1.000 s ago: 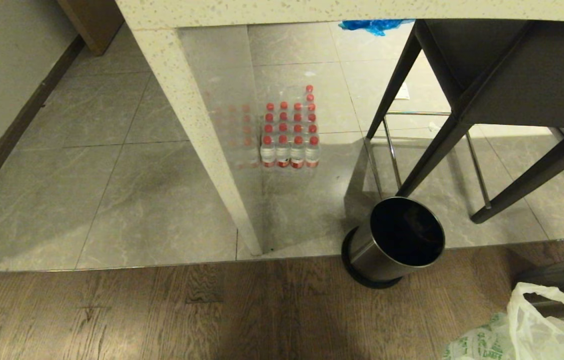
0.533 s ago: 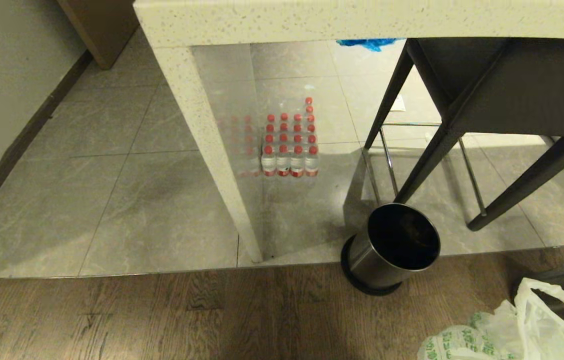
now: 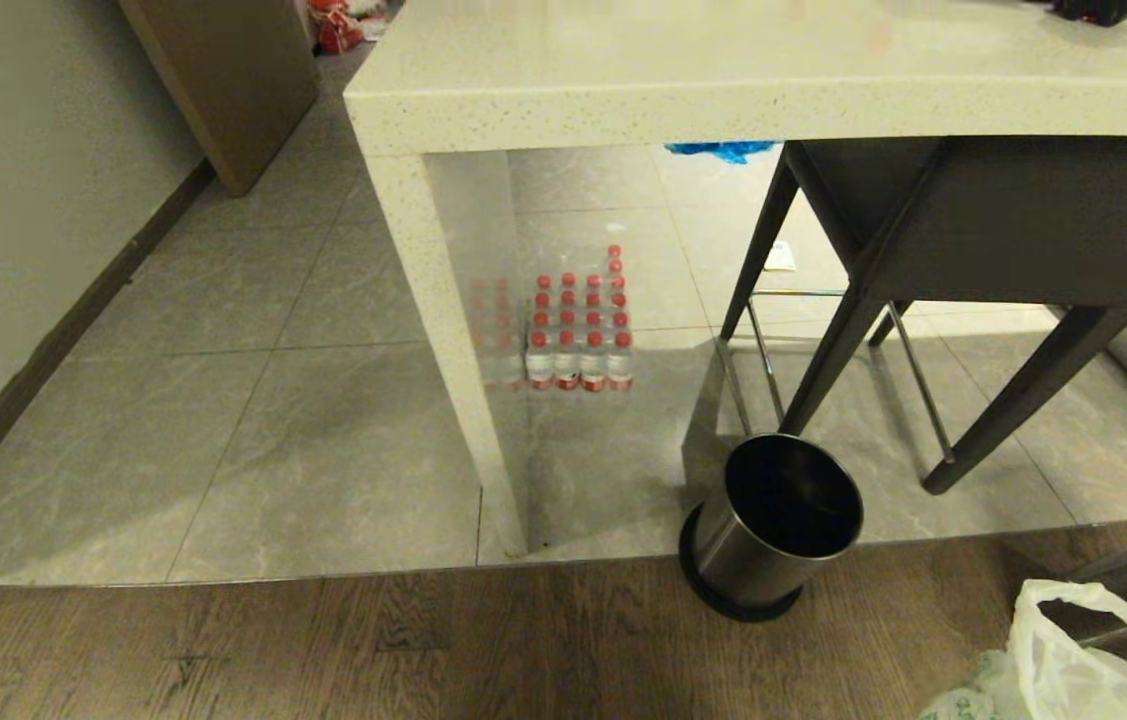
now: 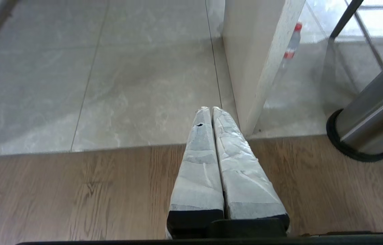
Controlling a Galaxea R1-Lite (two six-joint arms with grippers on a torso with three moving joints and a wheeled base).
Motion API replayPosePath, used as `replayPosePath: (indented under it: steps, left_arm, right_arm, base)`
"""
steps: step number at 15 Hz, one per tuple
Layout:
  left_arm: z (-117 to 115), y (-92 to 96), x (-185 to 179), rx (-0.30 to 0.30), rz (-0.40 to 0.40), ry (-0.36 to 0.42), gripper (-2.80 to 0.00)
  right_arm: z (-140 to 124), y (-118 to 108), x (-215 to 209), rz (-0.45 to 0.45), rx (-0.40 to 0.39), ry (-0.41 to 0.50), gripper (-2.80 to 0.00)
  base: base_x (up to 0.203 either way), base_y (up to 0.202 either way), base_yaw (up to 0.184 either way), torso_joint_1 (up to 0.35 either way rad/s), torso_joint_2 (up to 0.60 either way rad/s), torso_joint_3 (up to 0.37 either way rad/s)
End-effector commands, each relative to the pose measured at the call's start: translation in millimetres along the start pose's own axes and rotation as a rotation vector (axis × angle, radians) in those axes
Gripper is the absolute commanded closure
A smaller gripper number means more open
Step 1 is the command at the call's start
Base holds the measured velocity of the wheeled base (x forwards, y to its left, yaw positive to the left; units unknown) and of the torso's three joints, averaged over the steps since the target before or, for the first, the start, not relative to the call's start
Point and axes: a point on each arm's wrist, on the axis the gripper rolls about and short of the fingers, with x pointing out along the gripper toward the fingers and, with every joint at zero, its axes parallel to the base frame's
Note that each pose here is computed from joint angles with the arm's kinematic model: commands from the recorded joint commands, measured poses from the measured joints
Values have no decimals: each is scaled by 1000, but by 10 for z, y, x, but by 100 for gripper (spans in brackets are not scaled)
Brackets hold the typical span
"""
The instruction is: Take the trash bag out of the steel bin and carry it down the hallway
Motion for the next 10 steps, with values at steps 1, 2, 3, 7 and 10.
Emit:
replayPosePath:
  steps: [1, 2, 3, 7, 10]
  left_arm:
    - [-5, 0, 1, 0, 1, 3, 0]
    - [-3, 0, 1, 0, 1, 2, 0]
    - [0, 0, 0, -1, 0, 0, 0]
    - [-4, 0, 1, 0, 0, 2, 0]
    - [-4, 0, 1, 0, 0, 1, 0]
  right_arm:
    - [1, 0, 2, -1, -1, 2, 0]
    - [1, 0, 2, 0, 1, 2, 0]
    - [1, 0, 2, 0, -1, 2, 0]
    - [1, 0, 2, -1, -1, 2, 0]
    - [1, 0, 2, -2, -1, 2, 0]
  base:
    - [0, 0, 0, 5, -1, 204]
    - [0, 0, 0, 0, 4, 205]
    - [0, 0, 0, 7, -2, 198]
    - [0, 0, 0, 5, 3, 198]
    - [0, 0, 0, 5, 1, 203]
